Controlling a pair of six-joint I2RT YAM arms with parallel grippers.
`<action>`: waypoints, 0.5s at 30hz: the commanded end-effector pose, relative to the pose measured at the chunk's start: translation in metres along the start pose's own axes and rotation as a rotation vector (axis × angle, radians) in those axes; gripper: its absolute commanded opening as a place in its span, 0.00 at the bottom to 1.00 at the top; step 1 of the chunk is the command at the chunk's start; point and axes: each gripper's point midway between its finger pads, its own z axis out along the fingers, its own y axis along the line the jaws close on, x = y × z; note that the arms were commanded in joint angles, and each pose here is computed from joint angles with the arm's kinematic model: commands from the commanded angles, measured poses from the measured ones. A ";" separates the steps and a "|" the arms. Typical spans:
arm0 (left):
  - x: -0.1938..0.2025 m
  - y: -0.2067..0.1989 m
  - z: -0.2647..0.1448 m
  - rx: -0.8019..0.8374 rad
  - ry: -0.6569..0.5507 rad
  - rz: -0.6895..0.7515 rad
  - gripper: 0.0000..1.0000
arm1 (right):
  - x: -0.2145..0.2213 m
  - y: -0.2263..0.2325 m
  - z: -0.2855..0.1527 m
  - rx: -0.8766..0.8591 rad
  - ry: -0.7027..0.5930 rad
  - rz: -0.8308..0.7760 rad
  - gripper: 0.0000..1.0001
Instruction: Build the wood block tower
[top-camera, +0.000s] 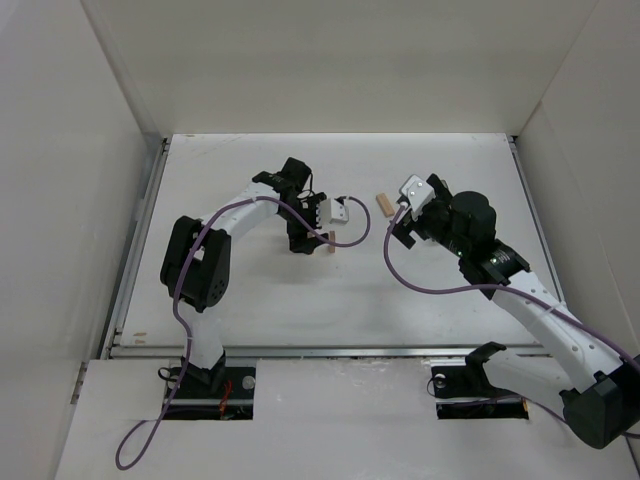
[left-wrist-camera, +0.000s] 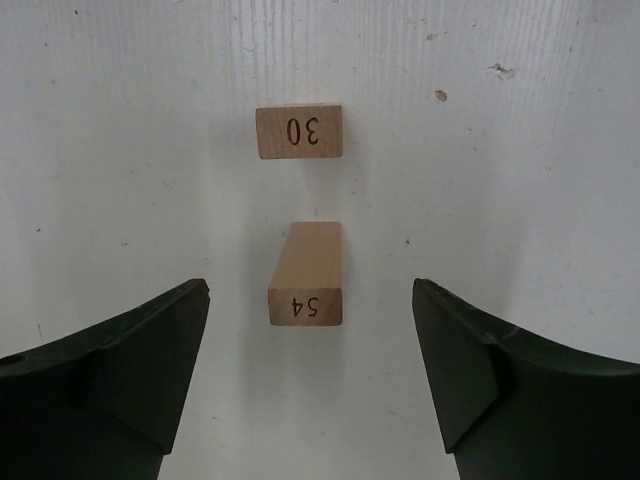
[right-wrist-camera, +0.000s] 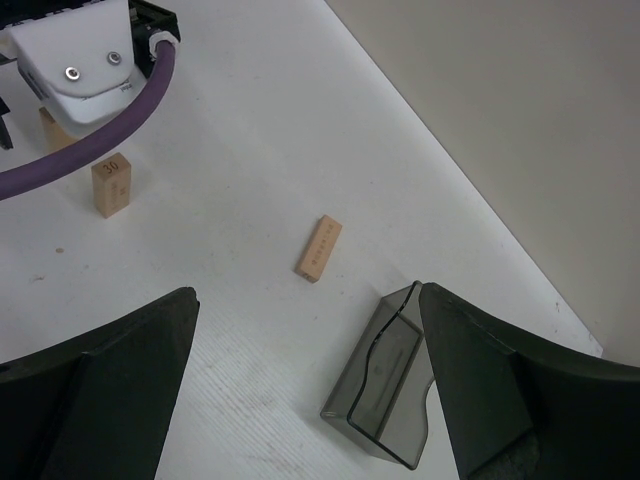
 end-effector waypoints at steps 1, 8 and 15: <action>-0.003 -0.007 -0.003 0.028 -0.002 0.013 0.81 | -0.029 -0.019 -0.008 0.054 -0.071 -0.007 0.97; -0.019 0.000 -0.019 0.011 -0.025 0.060 0.85 | -0.056 -0.035 -0.006 0.084 -0.117 0.101 1.00; -0.026 -0.001 -0.042 -0.004 -0.048 0.074 0.93 | -0.047 -0.057 0.037 0.105 -0.001 0.275 1.00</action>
